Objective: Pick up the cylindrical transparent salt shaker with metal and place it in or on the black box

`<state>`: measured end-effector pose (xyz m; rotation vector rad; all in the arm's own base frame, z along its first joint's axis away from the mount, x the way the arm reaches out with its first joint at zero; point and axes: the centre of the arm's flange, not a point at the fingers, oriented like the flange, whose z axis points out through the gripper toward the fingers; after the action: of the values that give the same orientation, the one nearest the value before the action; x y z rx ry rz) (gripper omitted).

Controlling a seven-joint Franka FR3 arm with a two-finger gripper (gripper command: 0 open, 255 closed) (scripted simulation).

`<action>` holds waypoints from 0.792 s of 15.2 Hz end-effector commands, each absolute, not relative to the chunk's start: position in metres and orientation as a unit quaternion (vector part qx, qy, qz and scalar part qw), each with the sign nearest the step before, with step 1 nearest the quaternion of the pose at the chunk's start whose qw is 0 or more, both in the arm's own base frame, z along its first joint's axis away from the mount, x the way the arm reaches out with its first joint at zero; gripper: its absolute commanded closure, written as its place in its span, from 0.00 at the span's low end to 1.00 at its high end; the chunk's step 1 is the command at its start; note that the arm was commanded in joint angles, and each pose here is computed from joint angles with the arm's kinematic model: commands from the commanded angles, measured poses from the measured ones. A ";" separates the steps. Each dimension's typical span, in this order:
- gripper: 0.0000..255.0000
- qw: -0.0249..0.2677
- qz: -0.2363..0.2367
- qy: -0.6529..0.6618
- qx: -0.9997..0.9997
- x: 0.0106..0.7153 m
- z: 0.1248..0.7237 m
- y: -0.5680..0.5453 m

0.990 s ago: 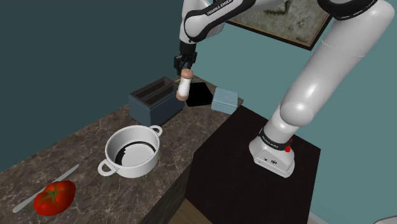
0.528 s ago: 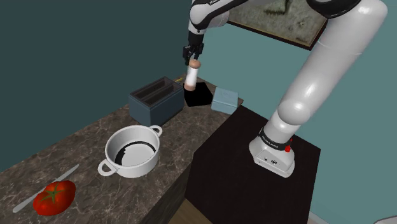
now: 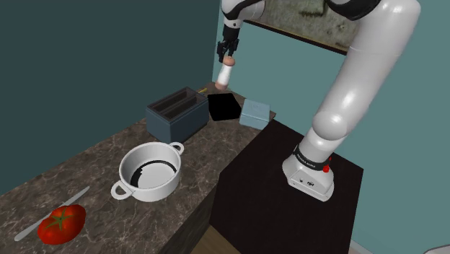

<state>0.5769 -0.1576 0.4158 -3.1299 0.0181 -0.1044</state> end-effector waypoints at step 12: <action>1.00 0.005 -0.033 0.005 -0.999 0.597 0.387 -0.219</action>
<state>0.5982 -0.2190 0.3915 -3.1298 0.0154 -0.1027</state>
